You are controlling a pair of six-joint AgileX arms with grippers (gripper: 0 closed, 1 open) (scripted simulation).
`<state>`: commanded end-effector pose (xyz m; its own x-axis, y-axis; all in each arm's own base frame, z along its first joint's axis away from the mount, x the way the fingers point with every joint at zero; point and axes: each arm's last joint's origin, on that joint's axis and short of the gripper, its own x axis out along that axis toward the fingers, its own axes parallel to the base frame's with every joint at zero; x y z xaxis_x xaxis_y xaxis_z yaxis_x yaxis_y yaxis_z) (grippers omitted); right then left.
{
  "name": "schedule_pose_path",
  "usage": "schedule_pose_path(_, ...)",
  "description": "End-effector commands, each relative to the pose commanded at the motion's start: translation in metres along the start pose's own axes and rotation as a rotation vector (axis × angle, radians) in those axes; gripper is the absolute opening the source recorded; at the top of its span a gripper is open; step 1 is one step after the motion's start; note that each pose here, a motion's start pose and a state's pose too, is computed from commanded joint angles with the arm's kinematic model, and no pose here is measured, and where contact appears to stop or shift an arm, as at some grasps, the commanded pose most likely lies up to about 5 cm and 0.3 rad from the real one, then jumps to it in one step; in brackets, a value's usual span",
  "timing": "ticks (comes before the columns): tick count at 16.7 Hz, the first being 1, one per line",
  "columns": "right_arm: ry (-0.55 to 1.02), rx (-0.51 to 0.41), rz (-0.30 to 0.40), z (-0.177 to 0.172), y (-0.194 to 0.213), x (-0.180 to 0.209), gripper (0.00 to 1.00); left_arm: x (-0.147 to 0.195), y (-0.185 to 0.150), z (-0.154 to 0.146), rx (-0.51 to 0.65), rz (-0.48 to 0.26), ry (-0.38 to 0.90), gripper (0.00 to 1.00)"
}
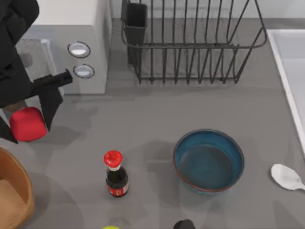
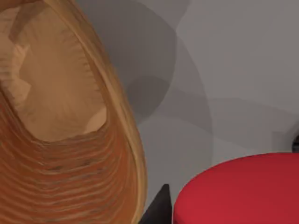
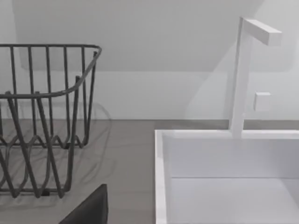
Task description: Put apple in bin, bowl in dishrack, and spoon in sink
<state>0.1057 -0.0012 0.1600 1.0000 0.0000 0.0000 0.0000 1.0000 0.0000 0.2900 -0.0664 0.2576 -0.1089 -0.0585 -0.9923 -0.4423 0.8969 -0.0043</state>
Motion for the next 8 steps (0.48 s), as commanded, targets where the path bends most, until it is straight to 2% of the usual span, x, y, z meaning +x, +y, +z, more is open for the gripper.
schedule_pose_path(4, 0.0, 0.0, 0.0, 0.0, 0.0, 0.0, 1.0, -0.007, 0.045, -0.016, -0.528, -0.006, -0.042, 0.0)
schedule_pose_path(6, 0.0, 0.0, 0.0, 0.0, 0.0, 0.0, 1.0, -0.01, 0.063, -0.025, -0.741, -0.017, -0.072, 0.0)
schedule_pose_path(8, 0.0, 0.0, 0.0, 0.0, 0.0, 0.0, 1.0, -0.011, 0.077, -0.034, -0.906, -0.033, -0.103, 0.0)
